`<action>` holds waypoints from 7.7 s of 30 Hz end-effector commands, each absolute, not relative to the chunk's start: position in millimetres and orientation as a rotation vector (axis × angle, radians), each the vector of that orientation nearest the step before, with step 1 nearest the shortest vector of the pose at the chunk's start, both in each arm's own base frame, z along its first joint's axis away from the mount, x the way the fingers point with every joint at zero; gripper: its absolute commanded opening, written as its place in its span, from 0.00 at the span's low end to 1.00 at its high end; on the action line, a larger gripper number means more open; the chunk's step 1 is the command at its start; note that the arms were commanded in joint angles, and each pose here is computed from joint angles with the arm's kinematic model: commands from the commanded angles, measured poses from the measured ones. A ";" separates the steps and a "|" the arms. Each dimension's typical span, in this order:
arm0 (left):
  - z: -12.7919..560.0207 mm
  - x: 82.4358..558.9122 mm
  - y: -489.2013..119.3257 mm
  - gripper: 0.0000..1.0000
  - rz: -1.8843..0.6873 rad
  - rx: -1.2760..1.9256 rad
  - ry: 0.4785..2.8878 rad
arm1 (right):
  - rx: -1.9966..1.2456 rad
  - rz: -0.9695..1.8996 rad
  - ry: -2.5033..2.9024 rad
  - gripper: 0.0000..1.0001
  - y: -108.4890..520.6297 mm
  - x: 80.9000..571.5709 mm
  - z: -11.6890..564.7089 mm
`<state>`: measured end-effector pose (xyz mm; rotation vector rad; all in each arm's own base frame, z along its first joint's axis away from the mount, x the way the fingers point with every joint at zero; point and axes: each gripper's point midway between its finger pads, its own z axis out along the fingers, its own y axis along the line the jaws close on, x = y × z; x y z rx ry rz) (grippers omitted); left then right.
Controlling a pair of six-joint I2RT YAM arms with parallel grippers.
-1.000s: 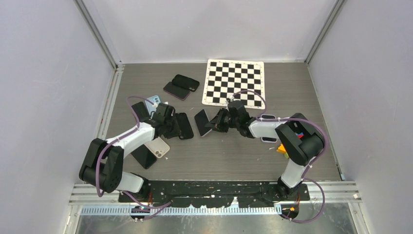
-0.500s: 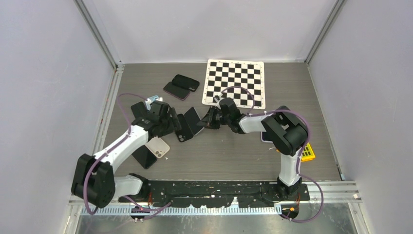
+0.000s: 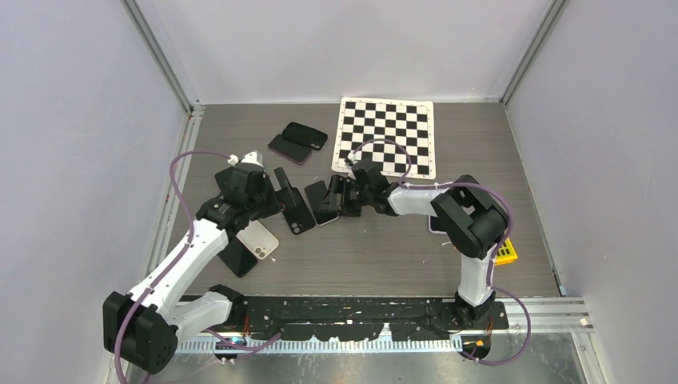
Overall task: Take the phone out of the phone case
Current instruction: Place the phone at the center of the board, then move the phone to the center of the board, then pick up the phone at the center of the board, then remove the phone case from the phone.
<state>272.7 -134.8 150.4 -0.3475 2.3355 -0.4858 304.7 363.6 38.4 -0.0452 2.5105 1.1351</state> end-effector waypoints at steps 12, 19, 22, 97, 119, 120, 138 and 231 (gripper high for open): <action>193.2 256.7 -153.9 0.99 -0.659 -0.107 2.238 | -0.103 0.657 2.434 0.90 273.1 308.8 117.9; 208.0 246.8 -157.9 1.00 -0.698 0.039 2.165 | 0.265 0.011 2.314 0.98 117.7 325.4 111.8; 213.2 243.5 -157.2 1.00 -0.711 0.056 2.118 | 0.427 -0.146 2.305 1.00 60.7 316.6 98.0; 205.7 263.3 -148.3 1.00 -0.658 -0.117 2.107 | 0.248 0.087 2.680 0.86 176.6 236.9 22.8; 202.8 259.7 -144.5 1.00 -0.646 -0.126 2.106 | -0.024 0.291 2.639 1.00 196.0 221.4 44.6; 202.6 259.7 -144.7 1.00 -0.648 -0.127 2.106 | -0.030 0.281 2.642 1.00 195.1 220.6 43.7; 203.6 260.1 -144.1 1.00 -0.647 -0.135 2.105 | -0.314 0.092 2.744 1.00 196.6 213.1 12.9; 244.2 267.6 -180.2 0.00 -1.005 -0.229 1.991 | -0.432 1.028 1.956 0.96 335.7 199.3 243.5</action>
